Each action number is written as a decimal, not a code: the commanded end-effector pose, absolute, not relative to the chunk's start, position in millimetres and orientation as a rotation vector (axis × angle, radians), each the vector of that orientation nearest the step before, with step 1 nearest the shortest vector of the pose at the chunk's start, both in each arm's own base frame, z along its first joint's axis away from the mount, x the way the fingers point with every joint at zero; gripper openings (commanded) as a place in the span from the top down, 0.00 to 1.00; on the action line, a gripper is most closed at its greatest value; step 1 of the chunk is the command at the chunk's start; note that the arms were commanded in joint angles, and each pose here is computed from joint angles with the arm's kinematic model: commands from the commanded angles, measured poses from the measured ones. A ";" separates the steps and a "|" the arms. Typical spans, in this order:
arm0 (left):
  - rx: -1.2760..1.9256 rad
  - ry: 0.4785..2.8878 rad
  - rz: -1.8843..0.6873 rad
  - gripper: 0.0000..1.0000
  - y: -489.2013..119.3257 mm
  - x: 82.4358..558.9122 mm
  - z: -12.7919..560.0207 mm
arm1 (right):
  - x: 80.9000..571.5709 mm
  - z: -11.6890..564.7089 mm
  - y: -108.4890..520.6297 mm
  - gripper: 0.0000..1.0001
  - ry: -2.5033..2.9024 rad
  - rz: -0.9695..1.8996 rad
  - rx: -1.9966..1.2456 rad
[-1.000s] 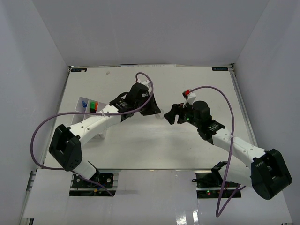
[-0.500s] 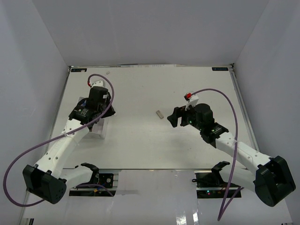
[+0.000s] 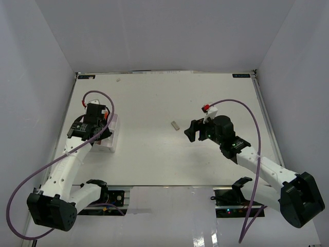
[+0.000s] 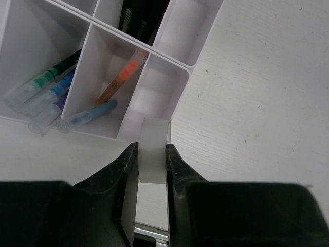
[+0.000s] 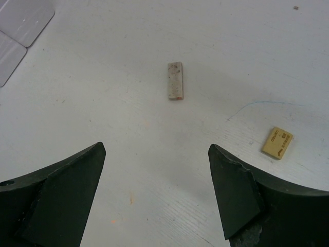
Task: Sort the stationery into containers
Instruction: Place the stationery in the storage box.
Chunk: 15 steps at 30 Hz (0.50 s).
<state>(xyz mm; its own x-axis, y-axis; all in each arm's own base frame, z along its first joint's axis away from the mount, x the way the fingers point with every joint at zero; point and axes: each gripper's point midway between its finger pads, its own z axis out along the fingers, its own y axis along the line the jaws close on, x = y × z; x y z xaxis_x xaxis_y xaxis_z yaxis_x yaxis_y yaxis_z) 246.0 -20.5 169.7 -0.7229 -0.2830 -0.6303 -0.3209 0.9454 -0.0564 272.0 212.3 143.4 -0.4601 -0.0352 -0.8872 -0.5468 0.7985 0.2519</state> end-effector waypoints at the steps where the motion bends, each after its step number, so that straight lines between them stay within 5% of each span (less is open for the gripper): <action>1: -0.403 2.426 0.116 1.00 -13.5 254.6 161.0 | 272.8 153.2 211.1 0.12 1.926 0.631 -0.450; 9: -0.366 2.407 0.149 0.97 -6.7 273.7 146.4 | 272.2 148.5 204.4 0.12 1.927 0.600 -0.444; 15: -0.356 2.423 0.161 0.80 -6.4 274.9 139.0 | 277.0 144.2 198.2 0.12 1.946 0.564 -0.409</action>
